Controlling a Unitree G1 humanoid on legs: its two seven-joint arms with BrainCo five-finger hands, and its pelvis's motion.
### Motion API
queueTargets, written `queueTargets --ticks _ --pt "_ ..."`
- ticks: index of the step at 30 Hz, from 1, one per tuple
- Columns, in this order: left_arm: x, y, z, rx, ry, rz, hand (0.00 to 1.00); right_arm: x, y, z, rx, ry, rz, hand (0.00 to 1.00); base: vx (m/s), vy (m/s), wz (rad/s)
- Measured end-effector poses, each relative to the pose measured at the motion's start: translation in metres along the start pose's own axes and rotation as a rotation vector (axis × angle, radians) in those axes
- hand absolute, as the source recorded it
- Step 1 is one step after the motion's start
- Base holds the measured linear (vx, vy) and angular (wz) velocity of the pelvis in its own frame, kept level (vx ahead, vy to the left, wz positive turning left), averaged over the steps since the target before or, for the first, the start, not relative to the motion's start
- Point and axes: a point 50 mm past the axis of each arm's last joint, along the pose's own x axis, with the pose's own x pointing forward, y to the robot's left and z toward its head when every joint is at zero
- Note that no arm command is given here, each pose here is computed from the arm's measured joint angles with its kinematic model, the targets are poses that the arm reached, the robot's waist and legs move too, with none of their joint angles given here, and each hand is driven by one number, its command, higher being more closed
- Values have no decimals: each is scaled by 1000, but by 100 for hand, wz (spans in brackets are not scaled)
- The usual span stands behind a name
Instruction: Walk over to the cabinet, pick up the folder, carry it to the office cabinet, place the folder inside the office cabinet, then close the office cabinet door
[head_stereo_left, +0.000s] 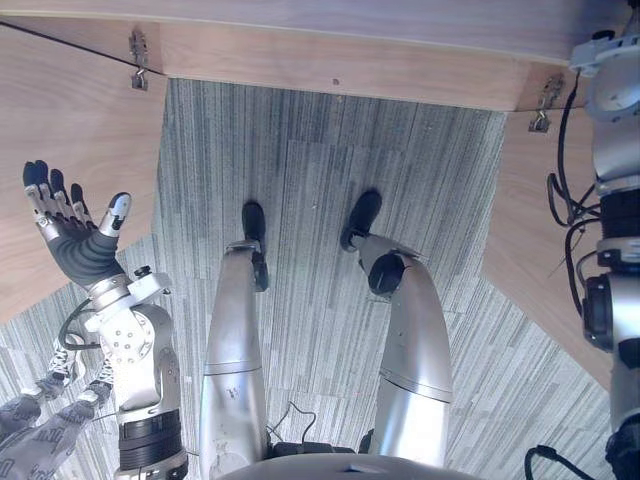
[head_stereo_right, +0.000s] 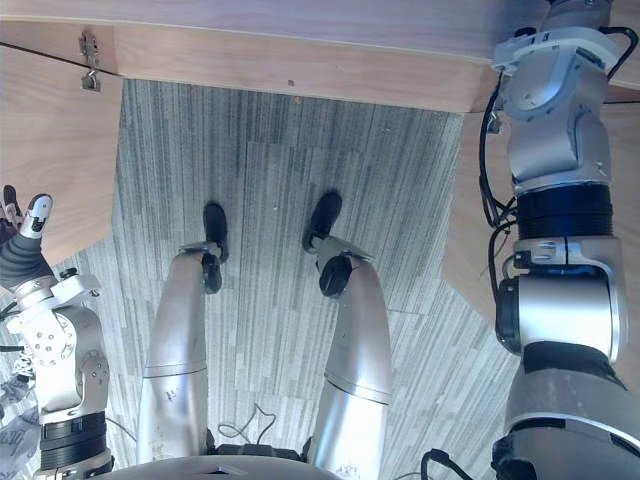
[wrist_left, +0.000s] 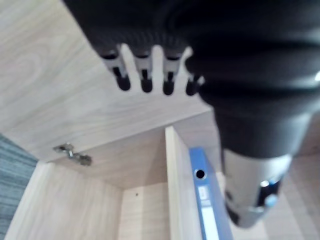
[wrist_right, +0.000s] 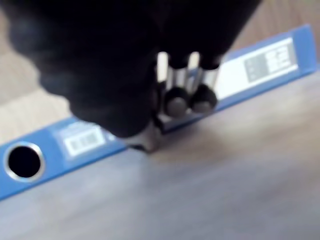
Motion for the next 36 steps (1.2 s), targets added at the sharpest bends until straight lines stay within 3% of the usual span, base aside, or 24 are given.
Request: queueTargets --ticks 7,14,23,24,31,36 --pt "-1 -1 0 -5 3 3 0 -5 6 -2 53 46 -14 100 0 0 0" --pt "-3 -3 -2 -19 14 15 0 -47 31 -7 148 119 38 100 -29 19 -10" --pt "-5 -7 -6 -18 45 -6 0 -91 35 -6 270 195 2 100 -52 24 -8" --pt "-6 -9 -7 -20 56 -15 0 -101 38 -7 284 217 13 0 -48 13 -2" --pt "-15 -7 -23 41 144 -50 0 -170 50 5 397 305 88 0 -79 25 -15" --pt "-49 -6 -54 156 345 -160 0 -242 57 12 457 442 227 0 -21 24 -16"
